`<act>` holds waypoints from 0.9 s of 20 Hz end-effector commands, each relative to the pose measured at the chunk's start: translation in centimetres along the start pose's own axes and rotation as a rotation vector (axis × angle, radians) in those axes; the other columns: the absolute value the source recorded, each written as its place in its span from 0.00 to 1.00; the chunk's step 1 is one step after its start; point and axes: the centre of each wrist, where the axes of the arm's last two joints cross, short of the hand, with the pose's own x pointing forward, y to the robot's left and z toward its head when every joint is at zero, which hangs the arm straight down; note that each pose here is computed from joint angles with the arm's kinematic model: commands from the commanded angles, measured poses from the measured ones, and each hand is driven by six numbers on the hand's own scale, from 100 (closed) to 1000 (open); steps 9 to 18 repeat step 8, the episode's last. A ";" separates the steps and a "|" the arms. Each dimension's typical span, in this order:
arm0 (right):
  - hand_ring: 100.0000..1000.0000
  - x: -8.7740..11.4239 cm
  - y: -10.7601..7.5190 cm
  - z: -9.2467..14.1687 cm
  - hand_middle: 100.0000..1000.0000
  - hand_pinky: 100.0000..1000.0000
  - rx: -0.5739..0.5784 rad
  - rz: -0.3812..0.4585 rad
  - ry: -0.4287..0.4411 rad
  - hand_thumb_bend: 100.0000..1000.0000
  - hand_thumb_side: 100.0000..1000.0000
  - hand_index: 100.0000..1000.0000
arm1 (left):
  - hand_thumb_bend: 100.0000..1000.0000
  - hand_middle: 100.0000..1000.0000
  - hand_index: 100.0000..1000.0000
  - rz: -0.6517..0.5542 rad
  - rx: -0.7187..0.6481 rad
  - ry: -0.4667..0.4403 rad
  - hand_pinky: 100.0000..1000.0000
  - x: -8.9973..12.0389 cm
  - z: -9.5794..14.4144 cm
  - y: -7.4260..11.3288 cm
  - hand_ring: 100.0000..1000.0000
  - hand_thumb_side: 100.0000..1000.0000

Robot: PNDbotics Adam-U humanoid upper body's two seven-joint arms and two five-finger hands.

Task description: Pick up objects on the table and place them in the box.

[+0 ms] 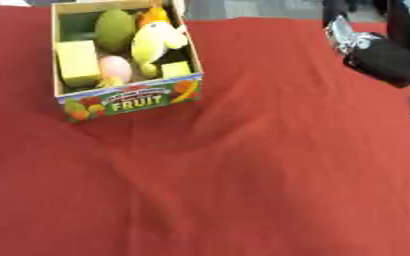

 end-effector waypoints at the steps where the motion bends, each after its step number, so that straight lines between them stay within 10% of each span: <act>1: 0.87 0.8 -1.0 -0.6 0.53 0.91 -0.036 0.005 -0.059 0.00 0.43 0.81 | 0.00 0.77 0.91 0.133 0.120 -0.008 0.84 -0.7 1.2 1.5 0.81 0.66; 8: 0.86 0.9 -0.7 -0.9 0.53 0.90 -0.101 -0.056 -0.156 0.00 0.47 0.81 | 0.00 0.76 0.91 0.332 0.317 0.031 0.83 -3.7 6.1 0.6 0.80 0.68; 18: 0.86 0.9 -0.7 -0.9 0.53 0.90 -0.101 -0.056 -0.156 0.00 0.47 0.81 | 0.00 0.76 0.91 0.332 0.317 0.031 0.83 -3.7 6.1 0.6 0.80 0.68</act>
